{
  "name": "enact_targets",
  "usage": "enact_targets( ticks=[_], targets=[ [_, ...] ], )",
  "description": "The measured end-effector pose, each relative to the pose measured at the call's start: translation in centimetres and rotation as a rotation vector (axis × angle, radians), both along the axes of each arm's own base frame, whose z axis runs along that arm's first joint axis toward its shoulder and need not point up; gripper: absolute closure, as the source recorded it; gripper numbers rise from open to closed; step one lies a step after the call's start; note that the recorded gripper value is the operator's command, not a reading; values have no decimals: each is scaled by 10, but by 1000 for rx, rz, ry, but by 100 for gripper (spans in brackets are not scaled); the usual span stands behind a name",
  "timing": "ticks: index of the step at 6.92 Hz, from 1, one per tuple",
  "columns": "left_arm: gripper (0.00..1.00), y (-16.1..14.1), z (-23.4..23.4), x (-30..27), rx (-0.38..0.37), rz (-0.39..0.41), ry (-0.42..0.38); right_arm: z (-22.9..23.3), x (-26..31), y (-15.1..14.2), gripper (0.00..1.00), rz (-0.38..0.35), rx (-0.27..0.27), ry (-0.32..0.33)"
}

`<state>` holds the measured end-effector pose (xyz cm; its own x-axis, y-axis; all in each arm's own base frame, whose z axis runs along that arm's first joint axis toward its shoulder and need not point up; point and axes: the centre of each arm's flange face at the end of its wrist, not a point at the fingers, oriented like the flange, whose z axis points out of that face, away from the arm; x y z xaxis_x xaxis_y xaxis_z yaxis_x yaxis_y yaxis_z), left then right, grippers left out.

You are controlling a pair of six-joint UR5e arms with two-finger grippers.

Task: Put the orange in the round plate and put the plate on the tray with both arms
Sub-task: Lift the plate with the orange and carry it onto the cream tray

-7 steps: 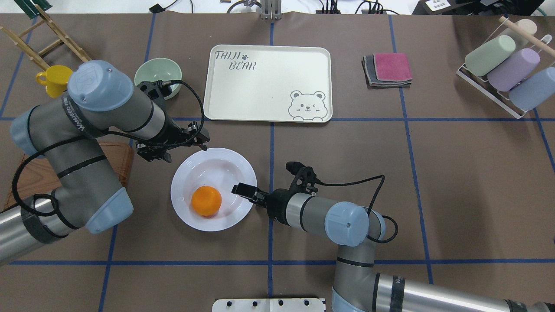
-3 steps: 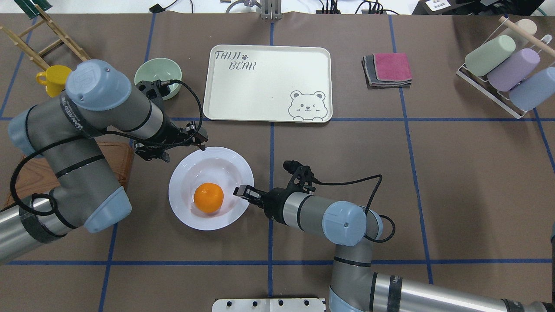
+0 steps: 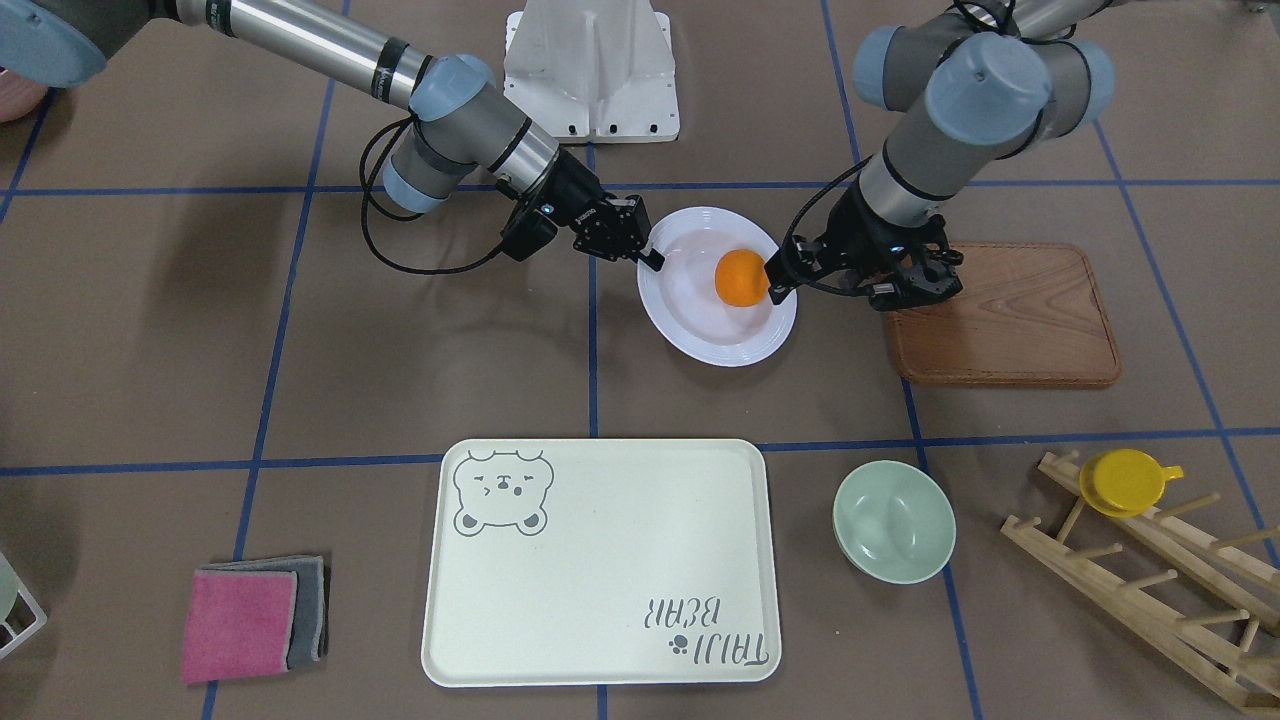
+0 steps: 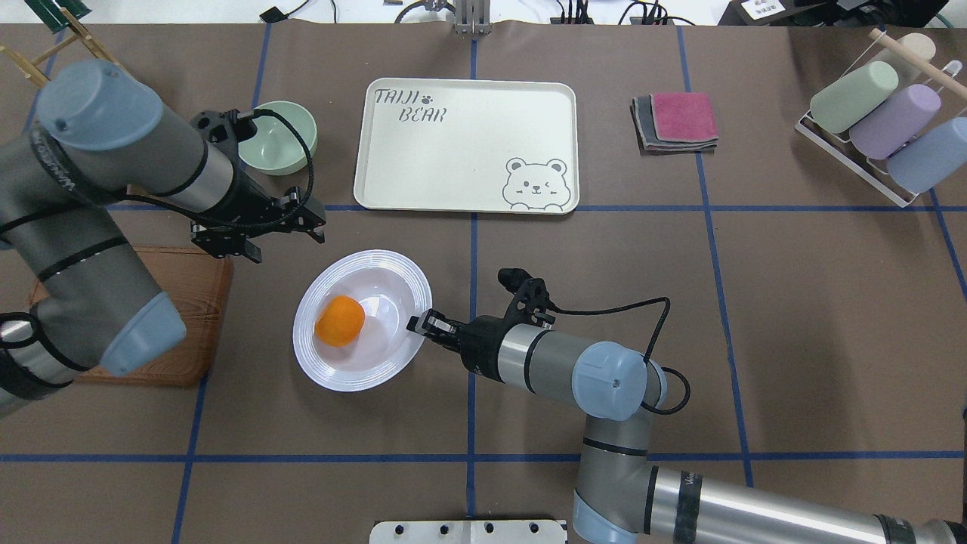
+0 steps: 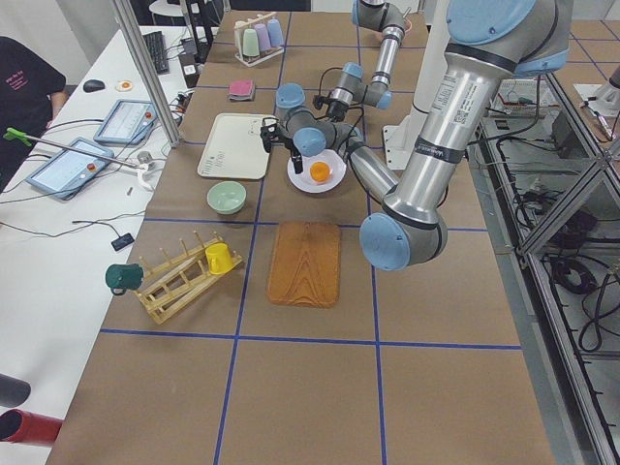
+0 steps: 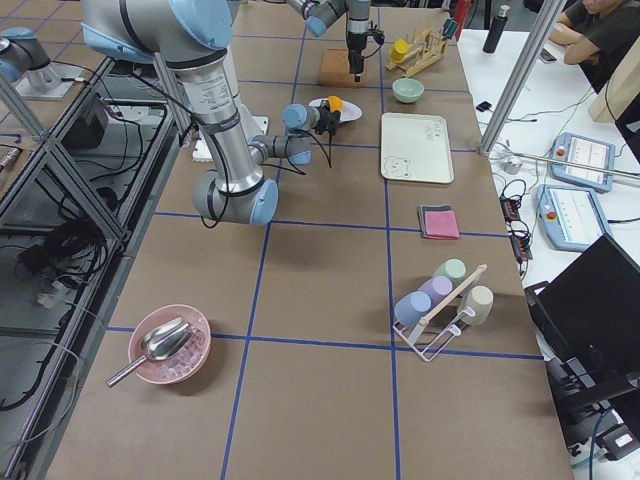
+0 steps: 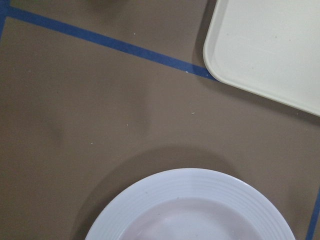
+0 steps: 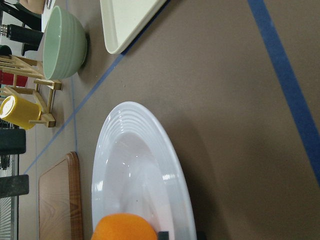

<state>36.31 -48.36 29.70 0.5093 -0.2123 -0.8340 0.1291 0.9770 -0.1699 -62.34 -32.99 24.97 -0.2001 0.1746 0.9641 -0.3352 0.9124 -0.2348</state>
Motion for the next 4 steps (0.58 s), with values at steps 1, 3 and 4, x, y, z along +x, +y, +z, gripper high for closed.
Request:
enact_targets(
  ticks=[1,3,4],
  targets=[
    [2,-5,8,-20,22,7,1,-3,6,-5,100,7,-7,-29],
    [2,-13,29,-64,102,15,-19,-19,26,-30,100,55,-50,-121],
    [2,-16,43,-83,146,26,-37,-33,40,-54,100,120,-85,-180]
  ],
)
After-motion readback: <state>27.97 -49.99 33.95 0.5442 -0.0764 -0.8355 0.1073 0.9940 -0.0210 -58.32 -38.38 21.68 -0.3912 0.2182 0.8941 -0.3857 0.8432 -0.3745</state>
